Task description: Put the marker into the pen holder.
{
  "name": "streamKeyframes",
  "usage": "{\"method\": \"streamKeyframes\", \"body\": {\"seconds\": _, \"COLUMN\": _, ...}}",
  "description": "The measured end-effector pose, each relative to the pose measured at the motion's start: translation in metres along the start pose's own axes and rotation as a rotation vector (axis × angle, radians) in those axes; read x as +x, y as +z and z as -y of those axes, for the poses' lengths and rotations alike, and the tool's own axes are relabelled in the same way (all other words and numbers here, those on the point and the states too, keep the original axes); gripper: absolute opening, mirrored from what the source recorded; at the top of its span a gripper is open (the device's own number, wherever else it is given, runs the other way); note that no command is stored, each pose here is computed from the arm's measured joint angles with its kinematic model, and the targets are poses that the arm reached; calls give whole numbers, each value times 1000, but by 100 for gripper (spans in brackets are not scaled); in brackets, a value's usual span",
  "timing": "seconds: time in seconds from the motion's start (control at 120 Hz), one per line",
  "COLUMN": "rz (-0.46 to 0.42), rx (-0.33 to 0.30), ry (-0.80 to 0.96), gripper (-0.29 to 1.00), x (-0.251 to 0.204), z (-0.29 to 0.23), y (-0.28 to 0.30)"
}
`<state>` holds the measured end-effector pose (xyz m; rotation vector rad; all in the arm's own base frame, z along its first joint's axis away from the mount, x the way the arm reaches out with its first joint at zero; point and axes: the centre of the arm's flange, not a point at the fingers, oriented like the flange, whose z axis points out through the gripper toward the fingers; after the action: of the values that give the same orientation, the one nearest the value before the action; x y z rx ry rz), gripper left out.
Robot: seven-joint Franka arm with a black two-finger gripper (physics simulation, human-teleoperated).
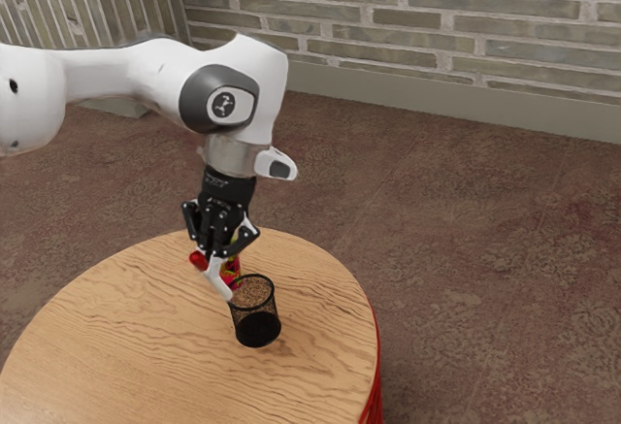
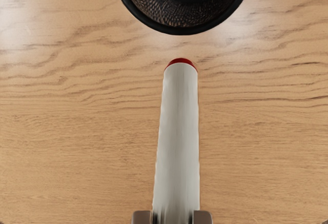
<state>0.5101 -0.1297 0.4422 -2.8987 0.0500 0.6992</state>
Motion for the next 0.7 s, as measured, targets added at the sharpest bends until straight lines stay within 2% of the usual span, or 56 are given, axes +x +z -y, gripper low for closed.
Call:
{"method": "streamKeyframes", "body": {"seconds": 0.158, "rz": 10, "rx": -5, "ry": -51, "gripper": -8, "x": 21, "z": 25, "y": 1}}
{"method": "streamKeyframes", "body": {"seconds": 0.567, "rz": 46, "rx": 23, "ry": -28, "gripper": -8, "x": 65, "z": -2, "y": 19}}
{"method": "streamKeyframes", "body": {"seconds": 0.7, "rz": 98, "rx": 30, "ry": -29, "gripper": 3, "x": 84, "z": -7, "y": 45}}
